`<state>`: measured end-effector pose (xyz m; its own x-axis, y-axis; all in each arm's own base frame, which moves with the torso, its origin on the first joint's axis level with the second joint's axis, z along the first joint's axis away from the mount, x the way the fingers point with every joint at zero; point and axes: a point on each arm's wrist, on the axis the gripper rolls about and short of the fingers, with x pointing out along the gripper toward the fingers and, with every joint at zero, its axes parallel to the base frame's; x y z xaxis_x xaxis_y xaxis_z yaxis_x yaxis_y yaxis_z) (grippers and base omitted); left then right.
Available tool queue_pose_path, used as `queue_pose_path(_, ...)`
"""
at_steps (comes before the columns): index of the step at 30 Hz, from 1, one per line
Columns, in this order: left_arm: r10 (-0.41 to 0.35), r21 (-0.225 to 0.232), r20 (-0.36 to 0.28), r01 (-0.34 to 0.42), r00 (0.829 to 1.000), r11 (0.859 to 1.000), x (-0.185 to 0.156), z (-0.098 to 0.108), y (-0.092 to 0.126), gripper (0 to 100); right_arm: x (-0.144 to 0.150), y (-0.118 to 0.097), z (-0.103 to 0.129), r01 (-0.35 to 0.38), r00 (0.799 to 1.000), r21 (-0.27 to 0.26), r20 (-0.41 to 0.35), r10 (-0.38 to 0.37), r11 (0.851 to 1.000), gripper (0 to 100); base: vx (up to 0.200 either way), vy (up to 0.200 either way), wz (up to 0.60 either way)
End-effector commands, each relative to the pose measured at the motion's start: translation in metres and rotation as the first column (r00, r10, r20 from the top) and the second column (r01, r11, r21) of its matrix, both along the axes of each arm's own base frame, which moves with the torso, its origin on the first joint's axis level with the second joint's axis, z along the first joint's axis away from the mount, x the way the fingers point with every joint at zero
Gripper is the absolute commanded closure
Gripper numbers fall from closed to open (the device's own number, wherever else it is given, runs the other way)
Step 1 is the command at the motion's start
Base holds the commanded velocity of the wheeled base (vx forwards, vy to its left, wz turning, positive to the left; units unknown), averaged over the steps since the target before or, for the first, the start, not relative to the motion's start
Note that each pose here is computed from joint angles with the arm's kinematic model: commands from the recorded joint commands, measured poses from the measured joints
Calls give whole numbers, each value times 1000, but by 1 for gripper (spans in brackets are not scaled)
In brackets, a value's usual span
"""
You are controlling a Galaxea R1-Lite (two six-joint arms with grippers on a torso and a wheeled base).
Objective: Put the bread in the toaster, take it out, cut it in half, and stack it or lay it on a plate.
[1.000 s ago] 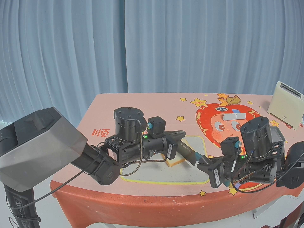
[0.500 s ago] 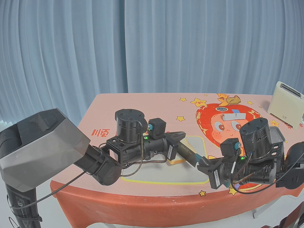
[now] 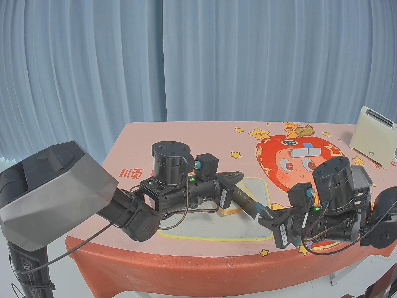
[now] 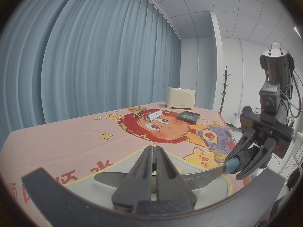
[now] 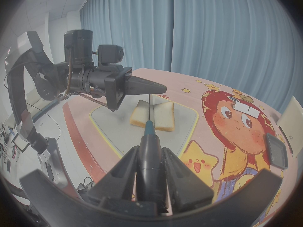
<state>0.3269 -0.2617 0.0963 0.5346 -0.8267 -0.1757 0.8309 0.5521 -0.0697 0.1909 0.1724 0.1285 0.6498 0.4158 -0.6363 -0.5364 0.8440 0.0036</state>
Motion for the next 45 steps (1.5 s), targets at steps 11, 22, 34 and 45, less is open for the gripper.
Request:
queue_pose_path(11, 2, -5, 6, -2, 1000, 1000, 1, 2, 1, 100, 0, 0, 0, 3, 1000, 4, -3, -3, 1000, 100, 0, 0, 0)
queue_pose_path(22, 0, -1, 1, 0, 1000, 1000, -1, -1, 0, 100, -1, 0, -3, 5, 1000, -3, -15, -5, 1000, 100, 0, 0, 0)
queue_pose_path(34, 18, -49, 25, -17, 1000, 999, 9, 16, 0, 100, 1, 1, 2, 6, 1000, 14, 3, -6, 1000, 100, 0, 0, 0)
queue_pose_path(45, 62, -47, 9, -62, 998, 997, 21, 10, 14, 100, 1, 1, 2, 6, 1000, 14, 3, -6, 1000, 100, 0, 0, 0)
